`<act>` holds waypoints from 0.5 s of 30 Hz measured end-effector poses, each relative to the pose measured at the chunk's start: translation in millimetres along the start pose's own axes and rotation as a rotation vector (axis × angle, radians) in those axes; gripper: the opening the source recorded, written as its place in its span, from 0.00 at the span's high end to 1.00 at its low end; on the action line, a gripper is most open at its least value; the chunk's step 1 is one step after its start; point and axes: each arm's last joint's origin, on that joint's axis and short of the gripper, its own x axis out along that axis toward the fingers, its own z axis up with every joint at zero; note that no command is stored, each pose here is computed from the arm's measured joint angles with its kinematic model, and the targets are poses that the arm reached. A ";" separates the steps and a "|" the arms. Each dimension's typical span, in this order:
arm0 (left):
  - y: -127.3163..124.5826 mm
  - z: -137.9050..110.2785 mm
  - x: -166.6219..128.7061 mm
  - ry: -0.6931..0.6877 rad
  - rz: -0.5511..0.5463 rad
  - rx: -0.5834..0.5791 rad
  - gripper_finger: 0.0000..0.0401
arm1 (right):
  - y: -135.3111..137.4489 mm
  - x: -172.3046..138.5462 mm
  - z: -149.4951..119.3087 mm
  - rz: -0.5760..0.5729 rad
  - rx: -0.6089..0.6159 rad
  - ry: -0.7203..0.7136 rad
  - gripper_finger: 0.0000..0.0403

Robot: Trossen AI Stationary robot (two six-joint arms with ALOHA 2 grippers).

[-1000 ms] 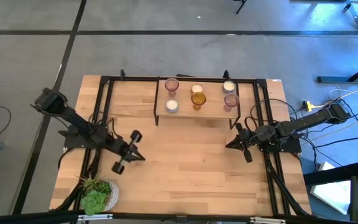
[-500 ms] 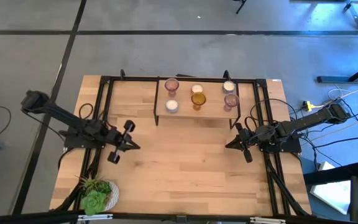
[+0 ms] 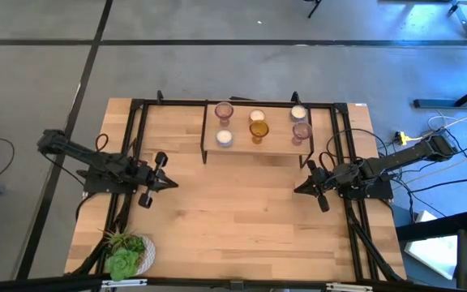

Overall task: Pick & Place candle stick holders
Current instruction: Return to Home Position

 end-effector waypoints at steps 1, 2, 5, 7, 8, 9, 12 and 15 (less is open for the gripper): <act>0.2 -1.1 -1.2 0.011 0.000 0.002 1.00 | 0.0 0.0 0.0 0.000 0.000 0.000 0.99; 0.3 -2.1 -2.3 0.020 -0.001 0.004 1.00 | 0.0 0.0 0.0 0.000 0.000 0.000 0.99; 0.3 -4.7 -5.7 0.042 -0.016 0.006 1.00 | 0.0 0.0 0.0 0.000 0.000 0.000 0.99; 0.4 -5.5 -7.8 0.048 -0.023 0.002 1.00 | 0.0 0.0 0.0 0.000 0.000 0.000 0.99; 0.5 -6.3 -8.8 0.053 -0.026 0.003 1.00 | 0.0 0.0 0.0 0.000 0.000 0.000 0.99; 0.5 -6.0 -9.8 0.049 -0.029 0.002 1.00 | 0.0 0.0 0.0 0.000 0.000 0.000 0.99; 0.3 -4.8 -10.9 0.033 -0.043 0.014 1.00 | 0.0 0.0 0.0 0.000 0.000 0.000 0.99; 0.8 -5.2 -10.7 0.037 -0.038 0.024 1.00 | 0.0 0.0 0.0 -0.001 0.000 0.000 0.99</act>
